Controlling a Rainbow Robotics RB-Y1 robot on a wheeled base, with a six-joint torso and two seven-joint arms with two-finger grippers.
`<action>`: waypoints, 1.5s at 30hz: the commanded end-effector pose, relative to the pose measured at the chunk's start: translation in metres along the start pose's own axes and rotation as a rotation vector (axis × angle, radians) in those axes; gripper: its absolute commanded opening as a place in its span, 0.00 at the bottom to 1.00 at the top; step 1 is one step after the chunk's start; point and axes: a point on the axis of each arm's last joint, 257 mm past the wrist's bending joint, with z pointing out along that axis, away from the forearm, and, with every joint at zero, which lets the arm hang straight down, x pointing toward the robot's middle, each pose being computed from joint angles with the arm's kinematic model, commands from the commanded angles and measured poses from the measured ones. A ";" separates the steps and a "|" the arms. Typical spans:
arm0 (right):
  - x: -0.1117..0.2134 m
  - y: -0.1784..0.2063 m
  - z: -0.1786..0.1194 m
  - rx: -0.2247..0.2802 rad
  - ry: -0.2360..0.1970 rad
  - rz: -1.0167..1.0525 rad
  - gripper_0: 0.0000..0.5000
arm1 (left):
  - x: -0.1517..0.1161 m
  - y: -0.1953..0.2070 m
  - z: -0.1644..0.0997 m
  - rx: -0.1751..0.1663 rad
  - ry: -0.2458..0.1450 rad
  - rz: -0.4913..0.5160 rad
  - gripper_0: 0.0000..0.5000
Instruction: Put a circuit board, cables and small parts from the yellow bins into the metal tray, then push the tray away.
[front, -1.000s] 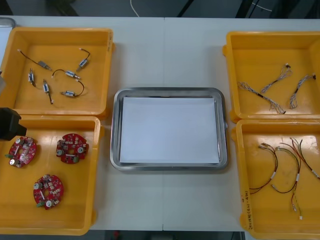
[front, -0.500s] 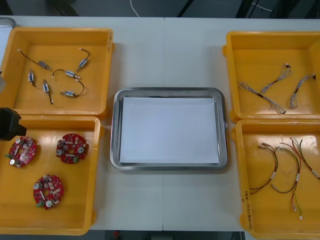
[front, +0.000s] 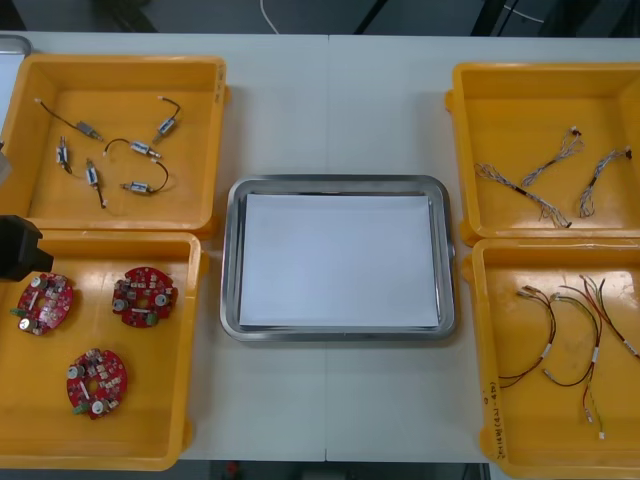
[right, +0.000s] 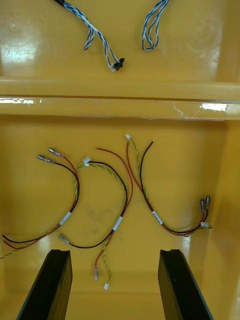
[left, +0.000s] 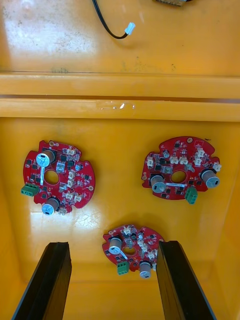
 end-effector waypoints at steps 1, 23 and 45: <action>-0.003 -0.011 -0.011 0.043 -0.012 0.000 1.00 | -0.004 0.015 -0.015 -0.049 -0.028 0.038 1.00; -0.007 -0.010 -0.013 0.040 -0.026 0.004 1.00 | 0.008 0.010 0.002 -0.023 0.022 0.022 1.00; 0.040 -0.026 -0.008 0.069 0.066 -0.044 1.00 | 0.010 0.024 0.017 0.002 0.012 0.077 1.00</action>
